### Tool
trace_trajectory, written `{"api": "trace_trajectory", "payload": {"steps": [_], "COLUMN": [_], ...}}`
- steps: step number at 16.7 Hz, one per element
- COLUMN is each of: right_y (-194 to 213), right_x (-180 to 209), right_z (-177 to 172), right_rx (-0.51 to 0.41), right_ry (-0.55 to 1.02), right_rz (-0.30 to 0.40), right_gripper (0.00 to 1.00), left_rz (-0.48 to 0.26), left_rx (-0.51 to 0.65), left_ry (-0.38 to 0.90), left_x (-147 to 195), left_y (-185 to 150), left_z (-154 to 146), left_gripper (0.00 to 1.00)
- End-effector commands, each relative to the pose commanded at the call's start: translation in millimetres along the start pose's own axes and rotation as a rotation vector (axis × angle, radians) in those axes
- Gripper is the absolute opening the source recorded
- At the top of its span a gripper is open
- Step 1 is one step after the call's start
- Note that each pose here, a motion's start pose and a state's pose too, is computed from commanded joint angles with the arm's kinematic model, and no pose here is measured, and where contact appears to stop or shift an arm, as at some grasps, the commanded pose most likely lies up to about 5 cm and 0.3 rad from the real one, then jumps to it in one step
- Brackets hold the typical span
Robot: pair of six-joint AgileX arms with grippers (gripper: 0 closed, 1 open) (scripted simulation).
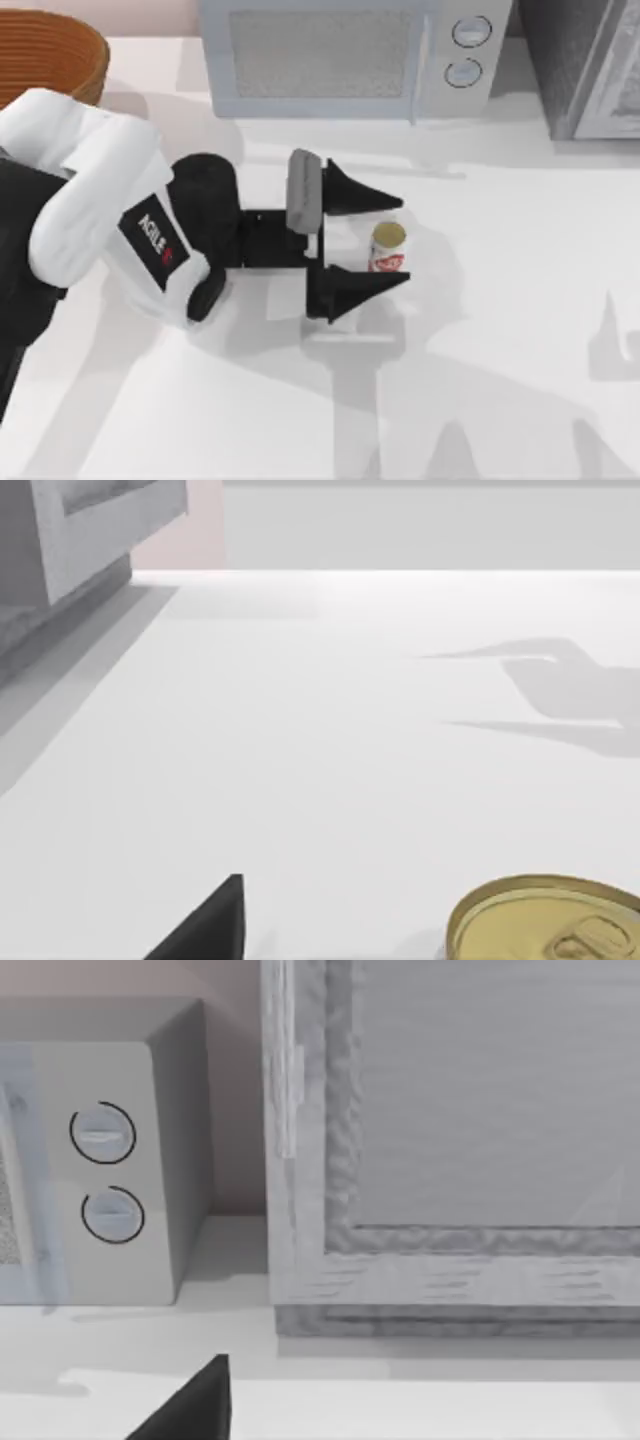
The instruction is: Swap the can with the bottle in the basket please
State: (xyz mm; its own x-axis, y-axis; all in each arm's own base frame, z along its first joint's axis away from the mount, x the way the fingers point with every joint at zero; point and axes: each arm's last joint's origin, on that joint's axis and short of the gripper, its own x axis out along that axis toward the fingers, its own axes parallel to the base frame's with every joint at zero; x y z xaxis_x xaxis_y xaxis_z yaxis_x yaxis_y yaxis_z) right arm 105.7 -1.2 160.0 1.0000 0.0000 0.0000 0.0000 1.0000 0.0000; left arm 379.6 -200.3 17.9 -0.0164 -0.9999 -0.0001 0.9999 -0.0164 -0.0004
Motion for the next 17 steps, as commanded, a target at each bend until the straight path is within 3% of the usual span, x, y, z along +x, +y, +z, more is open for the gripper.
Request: {"api": "trace_trajectory", "payload": {"steps": [3, 6, 9, 12, 15, 17], "right_y": [0.0, 0.0, 0.0, 0.0, 0.0, 0.0], "right_x": [0.0, 0.0, 0.0, 0.0, 0.0, 0.0], "right_z": [0.0, 0.0, 0.0, 0.0, 0.0, 0.0], "right_rx": [0.0, 0.0, 0.0, 0.0, 0.0, 0.0], "right_ry": [0.0, 0.0, 0.0, 0.0, 0.0, 0.0], "right_rz": [0.0, 0.0, 0.0, 0.0, 0.0, 0.0], "right_gripper": [1.0, 1.0, 1.0, 1.0, 1.0, 1.0], "left_rz": [0.039, 0.173, 0.364, 0.585, 0.816, 0.967], "left_rx": [-0.021, -0.072, -0.109, -0.11, -0.069, -0.031], "left_ry": [0.007, 0.028, 0.048, 0.057, 0.042, 0.024], "left_x": [-6.7, -29.4, -61.9, -99.4, -135.3, -154.7], "left_y": [1.2, 2.9, -3.9, -31.2, -86.1, -133.0], "left_z": [6.0, 32.8, 80.4, 141.8, 200.7, 224.6], "left_gripper": [1.0, 1.0, 1.0, 1.0, 1.0, 1.0]}}
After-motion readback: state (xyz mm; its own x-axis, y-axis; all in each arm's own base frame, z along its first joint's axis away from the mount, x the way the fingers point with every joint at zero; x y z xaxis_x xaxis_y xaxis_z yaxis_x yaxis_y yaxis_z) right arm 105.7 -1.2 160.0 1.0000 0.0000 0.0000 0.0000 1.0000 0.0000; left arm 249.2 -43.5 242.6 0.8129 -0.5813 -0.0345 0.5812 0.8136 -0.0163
